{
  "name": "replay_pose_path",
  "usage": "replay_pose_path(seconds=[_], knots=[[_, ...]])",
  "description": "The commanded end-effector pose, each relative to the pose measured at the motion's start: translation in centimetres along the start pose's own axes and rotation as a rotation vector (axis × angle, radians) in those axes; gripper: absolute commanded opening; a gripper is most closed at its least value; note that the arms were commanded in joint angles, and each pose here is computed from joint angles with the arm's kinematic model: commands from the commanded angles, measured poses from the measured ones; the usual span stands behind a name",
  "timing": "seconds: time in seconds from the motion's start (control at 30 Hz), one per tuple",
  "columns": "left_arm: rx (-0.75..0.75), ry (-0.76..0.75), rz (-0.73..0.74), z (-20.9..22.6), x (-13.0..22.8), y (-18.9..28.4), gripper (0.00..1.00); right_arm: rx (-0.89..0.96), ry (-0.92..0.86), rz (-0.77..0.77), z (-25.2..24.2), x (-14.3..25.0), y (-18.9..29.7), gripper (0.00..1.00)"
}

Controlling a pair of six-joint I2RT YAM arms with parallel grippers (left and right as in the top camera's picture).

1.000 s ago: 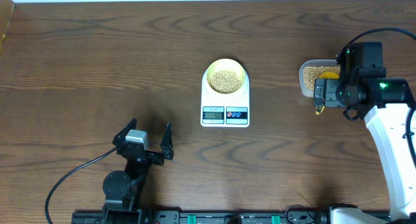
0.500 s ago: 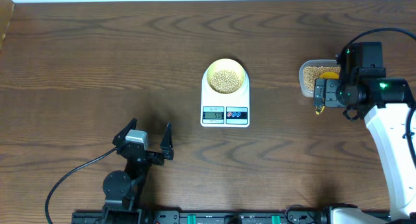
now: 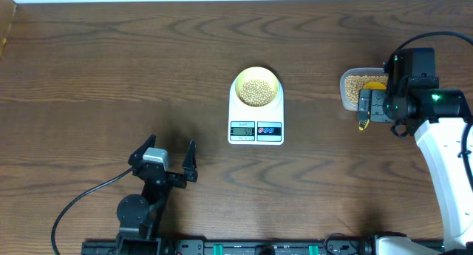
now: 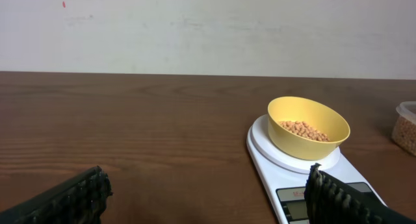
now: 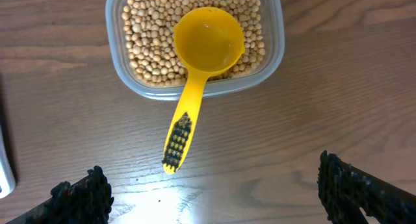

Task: Scoop item into bowl and weigh 50g on scale

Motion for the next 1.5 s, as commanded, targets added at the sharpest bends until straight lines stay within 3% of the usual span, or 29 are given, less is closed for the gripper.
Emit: replay_pose_path(seconds=[0.0, 0.27, 0.53, 0.73, 0.87, 1.33, 1.47], knots=[[0.034, -0.012, 0.049, -0.4, 1.4, 0.0, 0.98, 0.032, 0.011, -0.017, -0.6, -0.3, 0.4, 0.99], [0.034, -0.012, 0.049, -0.4, 1.4, 0.0, 0.98, 0.025, -0.006, -0.033, -0.6, -0.2, 0.9, 0.99], [0.034, -0.012, 0.049, -0.4, 1.4, 0.0, 0.98, -0.228, -0.063, -0.469, 3.0, -3.6, 0.5, 0.99], [0.035, -0.012, 0.049, -0.4, 1.4, 0.0, 0.98, -0.334, -0.188, -0.871, 2.9, -2.7, 1.6, 0.99], [0.034, -0.012, 0.049, -0.4, 1.4, 0.0, 0.98, -0.354, -0.199, -1.025, 2.6, -1.0, 2.5, 0.99], [0.034, -0.012, 0.049, -0.4, 1.4, 0.0, 0.98, -0.289, -0.256, -1.143, 0.7, 4.7, 2.0, 0.99], [0.034, -0.012, 0.049, -0.4, 1.4, 0.0, 0.98, -0.266, -0.264, -1.108, 0.4, 5.7, 1.3, 0.99]])
Point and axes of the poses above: each gripper's point midway between its finger pads, its own y axis back along the fingers, its own z axis along the line the jaws close on, x = y × z, the point moved 2 cm from there along y, back along the fingers, and after that the axes turned 1 degree about -y, right-handed, at the moved point
